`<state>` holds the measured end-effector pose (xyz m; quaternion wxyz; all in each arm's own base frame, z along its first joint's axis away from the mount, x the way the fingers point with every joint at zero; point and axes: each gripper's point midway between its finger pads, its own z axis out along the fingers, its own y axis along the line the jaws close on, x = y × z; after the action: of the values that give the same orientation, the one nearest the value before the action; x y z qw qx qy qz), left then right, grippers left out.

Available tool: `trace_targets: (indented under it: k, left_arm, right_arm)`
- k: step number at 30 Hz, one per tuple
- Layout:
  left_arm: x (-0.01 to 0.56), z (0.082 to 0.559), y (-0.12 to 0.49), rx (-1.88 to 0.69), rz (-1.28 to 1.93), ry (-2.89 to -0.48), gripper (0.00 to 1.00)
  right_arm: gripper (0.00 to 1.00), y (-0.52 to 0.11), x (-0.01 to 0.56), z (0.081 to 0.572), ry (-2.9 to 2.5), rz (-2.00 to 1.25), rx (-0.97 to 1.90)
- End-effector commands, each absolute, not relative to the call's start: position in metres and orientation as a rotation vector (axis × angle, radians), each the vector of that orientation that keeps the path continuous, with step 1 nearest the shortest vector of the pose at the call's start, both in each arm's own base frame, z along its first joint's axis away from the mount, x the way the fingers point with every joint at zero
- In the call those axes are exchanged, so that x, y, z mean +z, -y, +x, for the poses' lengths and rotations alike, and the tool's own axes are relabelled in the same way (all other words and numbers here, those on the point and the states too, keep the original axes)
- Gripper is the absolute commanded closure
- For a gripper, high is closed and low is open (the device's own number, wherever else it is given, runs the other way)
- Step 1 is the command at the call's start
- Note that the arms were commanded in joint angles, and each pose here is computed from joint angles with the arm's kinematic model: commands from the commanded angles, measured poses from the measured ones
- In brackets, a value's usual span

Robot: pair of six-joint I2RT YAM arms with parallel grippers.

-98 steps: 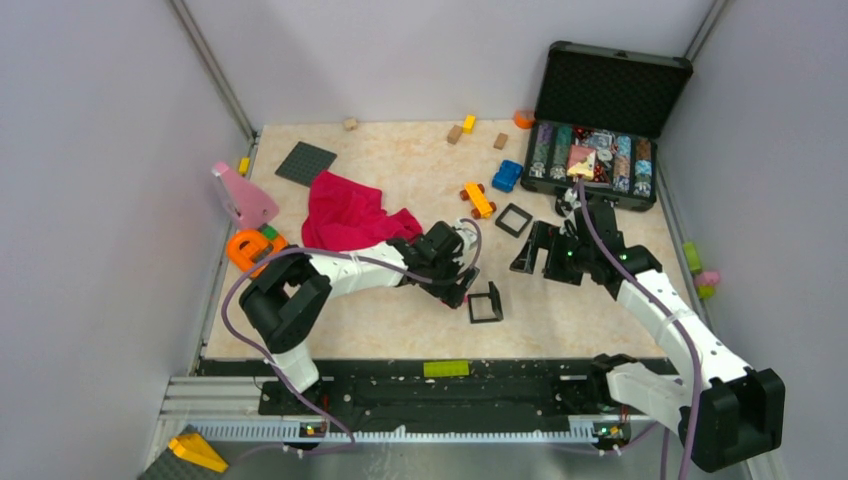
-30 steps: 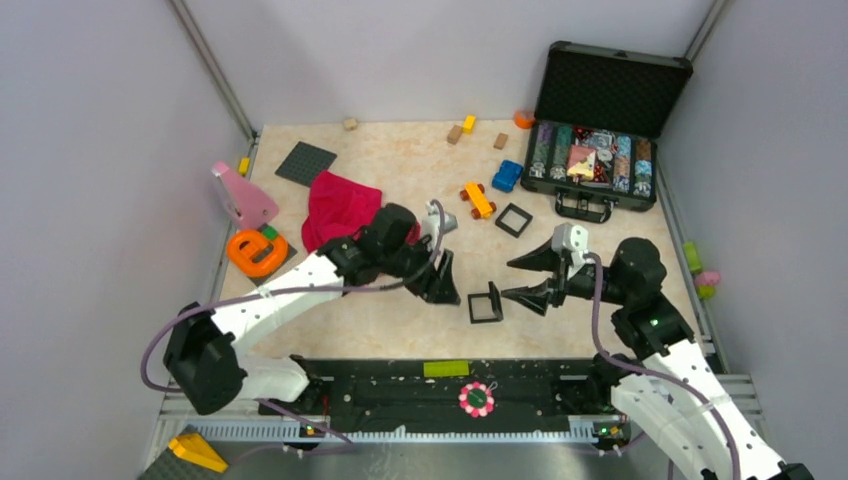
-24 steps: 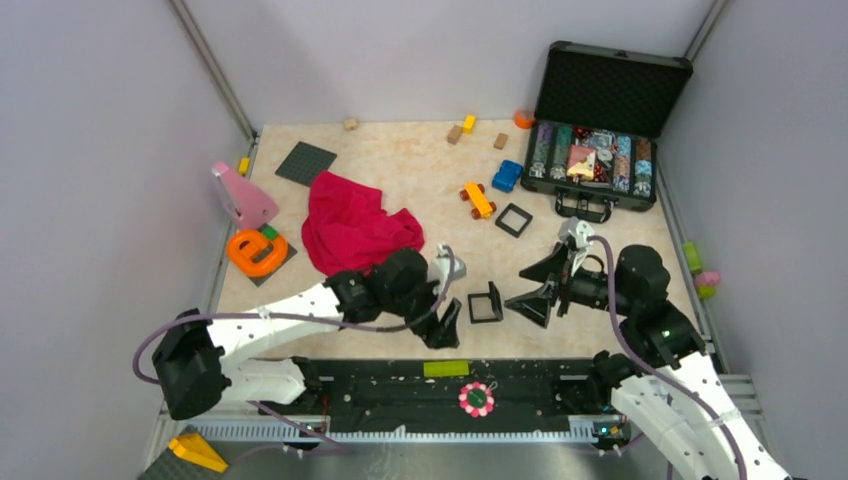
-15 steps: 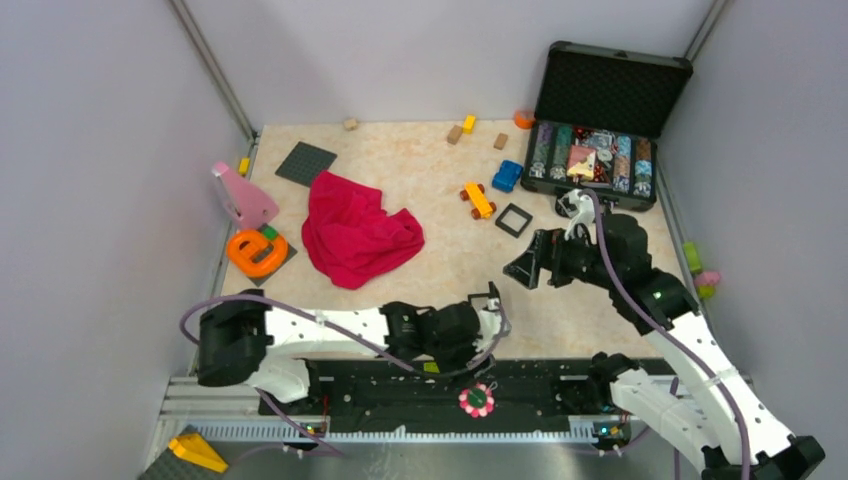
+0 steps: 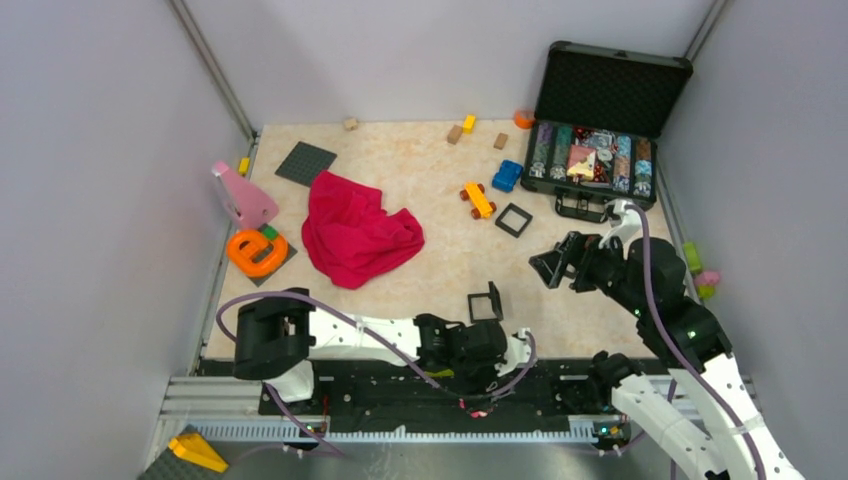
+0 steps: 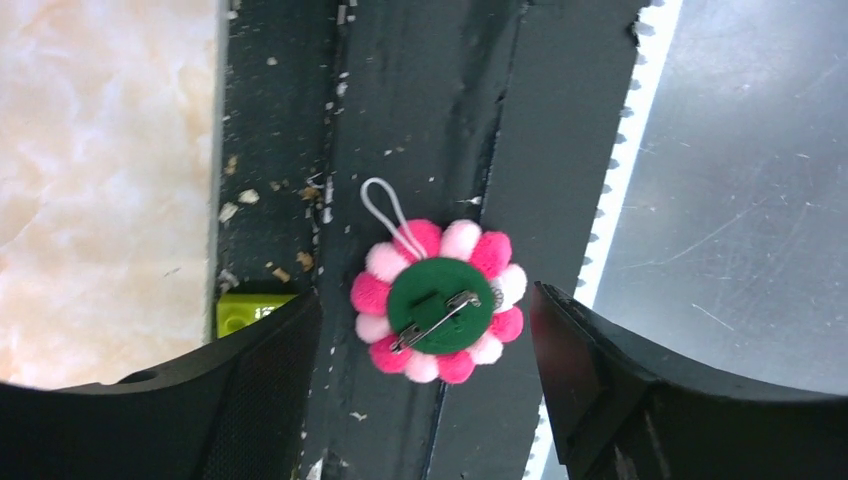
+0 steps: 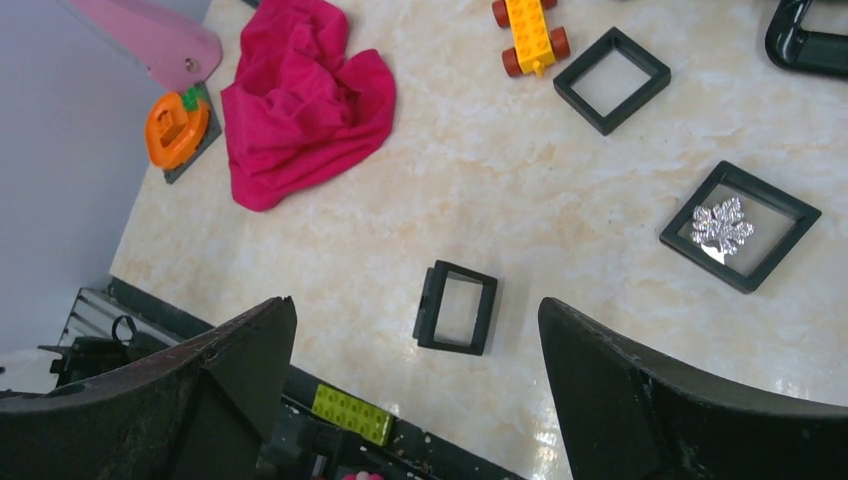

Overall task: Remove the brooch from the garment
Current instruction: Pick up the brooch from the center of the board.

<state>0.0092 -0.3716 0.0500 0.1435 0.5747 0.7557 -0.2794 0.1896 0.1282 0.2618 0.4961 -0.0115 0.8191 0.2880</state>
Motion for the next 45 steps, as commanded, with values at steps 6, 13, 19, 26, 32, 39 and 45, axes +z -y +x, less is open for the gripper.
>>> trace_targets:
  k: [6,13,19,26,32,39,45]
  left_arm:
    - [0.027,-0.001,0.378,-0.792,1.769,-2.217,0.23]
    - [0.028,0.017,0.372,-0.631,1.718,-2.224,0.58]
    - [0.051,0.025,0.366,-0.613,1.647,-2.212,0.85]
    - [0.092,0.045,0.354,-0.769,1.465,-2.193,1.0]
    - [0.096,0.073,0.338,-0.74,1.317,-2.25,1.0]
    - [0.115,0.165,0.297,-0.546,0.896,-2.253,1.0]
    - [0.133,0.247,0.26,-0.158,0.638,-2.219,1.0]
  right_arm:
    - [0.07,-0.129,0.269,0.187,-1.984,-0.007,0.714]
    - [0.07,-0.125,0.274,0.184,-1.962,0.012,0.717]
    - [0.07,-0.126,0.273,0.184,-1.962,0.017,0.721]
    - [0.07,-0.13,0.272,0.186,-1.957,0.013,0.747]
    - [0.07,-0.131,0.272,0.188,-1.958,0.014,0.747]
    - [0.08,-0.141,0.267,0.192,-1.968,0.001,0.789]
    - [0.1,-0.157,0.253,0.199,-2.019,-0.028,0.844]
